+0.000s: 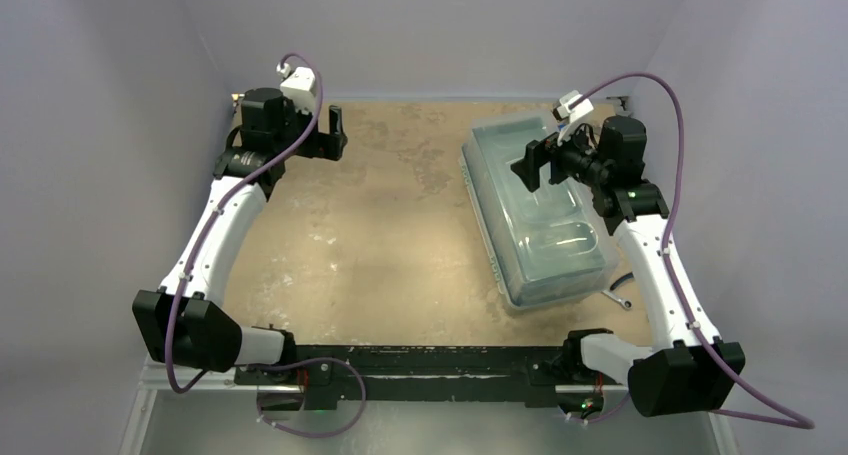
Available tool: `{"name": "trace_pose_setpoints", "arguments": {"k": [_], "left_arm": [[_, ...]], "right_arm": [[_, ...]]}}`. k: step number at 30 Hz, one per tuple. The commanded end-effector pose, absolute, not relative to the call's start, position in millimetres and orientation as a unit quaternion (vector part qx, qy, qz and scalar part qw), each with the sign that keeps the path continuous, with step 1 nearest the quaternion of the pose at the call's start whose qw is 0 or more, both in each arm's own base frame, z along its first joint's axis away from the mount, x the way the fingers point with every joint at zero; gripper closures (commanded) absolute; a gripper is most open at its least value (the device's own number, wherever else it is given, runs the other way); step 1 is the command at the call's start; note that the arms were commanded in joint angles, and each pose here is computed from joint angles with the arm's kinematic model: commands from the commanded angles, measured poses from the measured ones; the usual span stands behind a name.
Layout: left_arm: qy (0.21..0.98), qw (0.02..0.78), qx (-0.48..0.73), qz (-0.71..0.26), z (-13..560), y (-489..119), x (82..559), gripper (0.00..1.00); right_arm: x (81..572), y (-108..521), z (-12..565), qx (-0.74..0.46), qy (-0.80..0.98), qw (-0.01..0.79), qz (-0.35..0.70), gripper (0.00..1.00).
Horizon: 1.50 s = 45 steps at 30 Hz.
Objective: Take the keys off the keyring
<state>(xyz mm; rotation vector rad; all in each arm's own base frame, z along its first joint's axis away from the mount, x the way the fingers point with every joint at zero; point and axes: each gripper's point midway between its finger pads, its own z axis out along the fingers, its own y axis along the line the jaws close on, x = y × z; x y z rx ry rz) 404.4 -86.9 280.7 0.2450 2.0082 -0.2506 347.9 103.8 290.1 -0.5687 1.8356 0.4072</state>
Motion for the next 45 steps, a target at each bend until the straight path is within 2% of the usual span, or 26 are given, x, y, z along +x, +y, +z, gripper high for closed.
{"name": "trace_pose_setpoints", "arguments": {"k": [1,11,16,20,25,29,33,38,45], "left_arm": [[0.831,0.538,0.095,-0.105,288.0,-83.4,404.8,0.01],[0.827,0.539,0.108,-0.115,288.6,-88.0,400.8,0.01],[0.825,0.539,0.116,-0.121,289.8,-90.7,397.6,0.01],[0.822,0.541,0.121,-0.127,290.4,-93.1,395.7,0.01],[0.822,0.541,0.12,-0.128,290.9,-93.1,395.7,0.01],[0.821,0.541,0.122,-0.133,292.4,-95.0,395.5,0.01],[0.82,0.543,0.122,-0.133,294.3,-94.9,394.0,0.01],[0.82,0.542,0.123,-0.136,293.6,-95.9,394.6,0.01],[0.82,0.538,0.128,-0.145,291.4,-99.0,393.0,0.01]], "right_arm": [[349.0,108.6,307.7,-0.246,0.76,0.572,0.183,0.04],[356.8,97.1,322.4,-0.246,0.76,0.576,0.174,0.04],[365.5,40.0,337.5,-0.229,0.768,0.581,0.146,0.03],[371.3,-8.6,322.8,-0.218,0.796,0.558,0.083,0.03],[375.9,-64.9,294.4,-0.195,0.828,0.525,0.019,0.03],[382.1,-113.6,249.7,-0.169,0.859,0.481,-0.051,0.03],[378.0,-143.5,209.2,-0.164,0.884,0.432,-0.066,0.04],[372.3,-161.4,169.6,-0.197,0.898,0.38,-0.098,0.04],[333.6,-130.3,112.8,-0.246,0.92,0.302,-0.045,0.05]]}}
